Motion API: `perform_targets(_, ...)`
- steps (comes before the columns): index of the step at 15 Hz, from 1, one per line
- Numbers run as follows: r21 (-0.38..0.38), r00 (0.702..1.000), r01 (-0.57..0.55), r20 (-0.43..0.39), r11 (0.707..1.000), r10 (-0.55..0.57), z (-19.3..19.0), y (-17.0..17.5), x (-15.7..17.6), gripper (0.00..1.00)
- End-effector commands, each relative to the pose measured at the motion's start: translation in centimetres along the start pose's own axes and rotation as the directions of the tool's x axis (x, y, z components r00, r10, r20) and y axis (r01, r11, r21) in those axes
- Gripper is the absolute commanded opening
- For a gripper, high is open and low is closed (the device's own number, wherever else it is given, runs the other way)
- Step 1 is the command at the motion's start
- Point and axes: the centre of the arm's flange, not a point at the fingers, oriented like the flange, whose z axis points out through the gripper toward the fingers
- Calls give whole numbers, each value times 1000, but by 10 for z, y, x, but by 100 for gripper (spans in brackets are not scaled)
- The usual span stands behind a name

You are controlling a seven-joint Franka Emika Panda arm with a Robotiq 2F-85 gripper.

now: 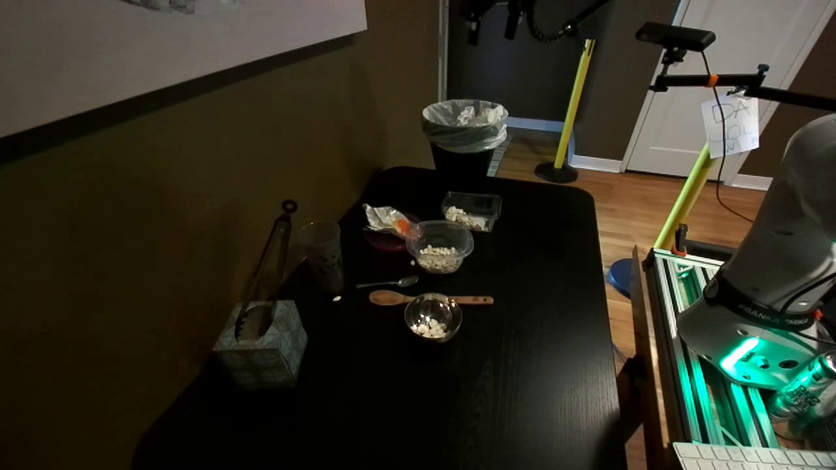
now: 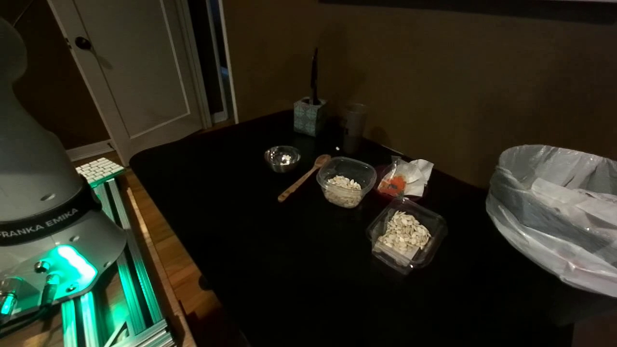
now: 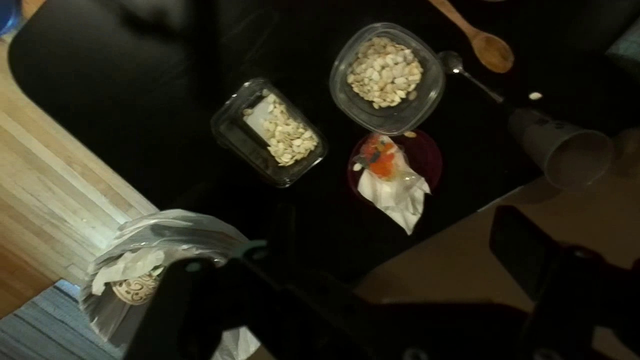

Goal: Move the bin to the left

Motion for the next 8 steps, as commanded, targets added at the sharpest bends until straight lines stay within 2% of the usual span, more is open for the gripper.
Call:
perform_targets(1,-70,989,116,106,991,-108,11,66,74,100)
perform_targets(4,-55,972,148,192,987,-135,30,98,107,100)
perform_targets(5,-55,985,119,129,991,-111,27,94,66,100)
perform_targets(8,-62,983,120,144,991,-110,37,97,75,100)
